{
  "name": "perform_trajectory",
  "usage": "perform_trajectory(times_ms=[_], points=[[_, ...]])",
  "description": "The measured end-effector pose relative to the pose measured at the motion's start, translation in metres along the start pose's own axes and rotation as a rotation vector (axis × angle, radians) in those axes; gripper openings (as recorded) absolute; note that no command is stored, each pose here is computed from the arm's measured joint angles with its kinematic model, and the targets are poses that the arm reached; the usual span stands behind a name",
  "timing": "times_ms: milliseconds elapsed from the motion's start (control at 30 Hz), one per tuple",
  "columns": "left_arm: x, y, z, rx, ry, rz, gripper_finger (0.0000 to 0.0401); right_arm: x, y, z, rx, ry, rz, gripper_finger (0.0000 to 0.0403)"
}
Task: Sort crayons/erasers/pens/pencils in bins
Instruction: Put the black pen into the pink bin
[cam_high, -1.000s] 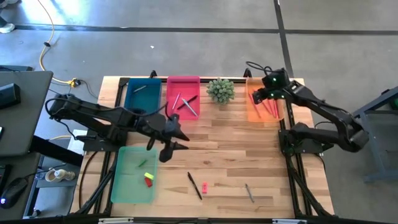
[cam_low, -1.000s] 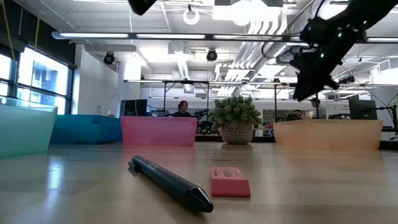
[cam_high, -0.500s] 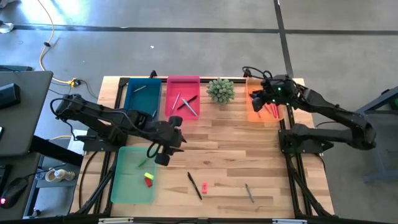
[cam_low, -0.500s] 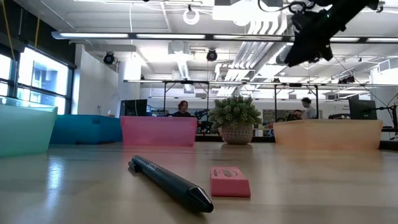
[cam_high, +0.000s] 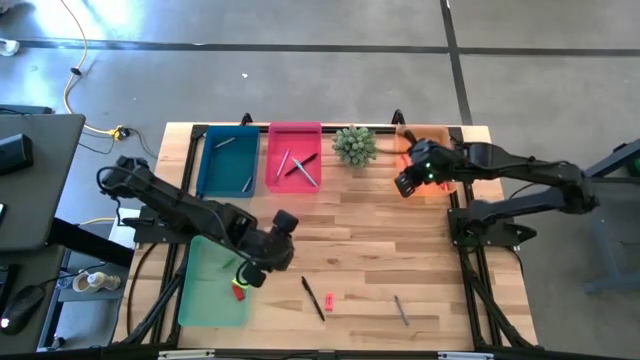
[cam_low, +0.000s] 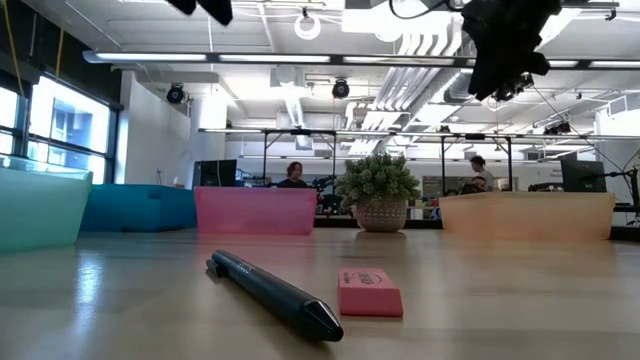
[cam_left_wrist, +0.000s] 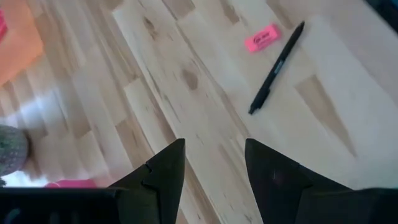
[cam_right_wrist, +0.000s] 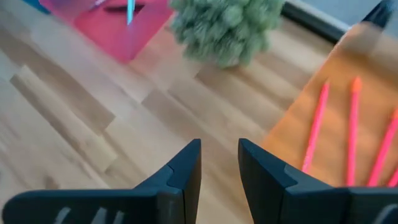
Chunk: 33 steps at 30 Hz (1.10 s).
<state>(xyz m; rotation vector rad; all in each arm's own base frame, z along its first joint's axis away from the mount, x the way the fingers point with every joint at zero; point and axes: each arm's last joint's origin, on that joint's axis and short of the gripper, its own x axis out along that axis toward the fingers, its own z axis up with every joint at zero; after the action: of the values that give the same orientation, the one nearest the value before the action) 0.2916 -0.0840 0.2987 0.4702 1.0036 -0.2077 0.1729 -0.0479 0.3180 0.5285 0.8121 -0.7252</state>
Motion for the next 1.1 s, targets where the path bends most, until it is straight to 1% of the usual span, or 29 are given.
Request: perform_trajectory(times_ms=[133, 300, 367, 600, 800, 967, 1100], points=[[0.018, -0.007, 0.004, 0.021, 0.04, -0.015, 0.0154, 0.007, 0.014, -0.006, 0.015, 0.044, 0.009, 0.0099], [0.042, -0.018, 0.009, 0.094, 0.072, -0.021, 0.0154, 0.018, 0.027, -0.011, 0.026, 0.083, -0.015, 0.0099], [0.052, -0.02, 0.013, 0.112, 0.064, -0.01, 0.0154, 0.022, 0.031, -0.013, 0.018, 0.099, -0.023, 0.0099], [0.09, -0.029, 0.013, 0.163, 0.142, -0.021, 0.0154, 0.033, 0.04, -0.017, 0.005, 0.14, -0.046, 0.0099], [0.116, -0.037, 0.008, 0.169, 0.212, -0.063, 0.0154, 0.035, 0.042, -0.017, 0.026, 0.143, -0.048, 0.0099], [0.127, -0.042, 0.01, 0.159, 0.181, -0.114, 0.0154, 0.035, 0.042, -0.017, 0.028, 0.141, -0.045, 0.0099], [0.129, -0.042, 0.015, 0.133, 0.137, -0.11, 0.0154, 0.035, 0.042, -0.017, 0.028, 0.14, -0.045, 0.0099]])
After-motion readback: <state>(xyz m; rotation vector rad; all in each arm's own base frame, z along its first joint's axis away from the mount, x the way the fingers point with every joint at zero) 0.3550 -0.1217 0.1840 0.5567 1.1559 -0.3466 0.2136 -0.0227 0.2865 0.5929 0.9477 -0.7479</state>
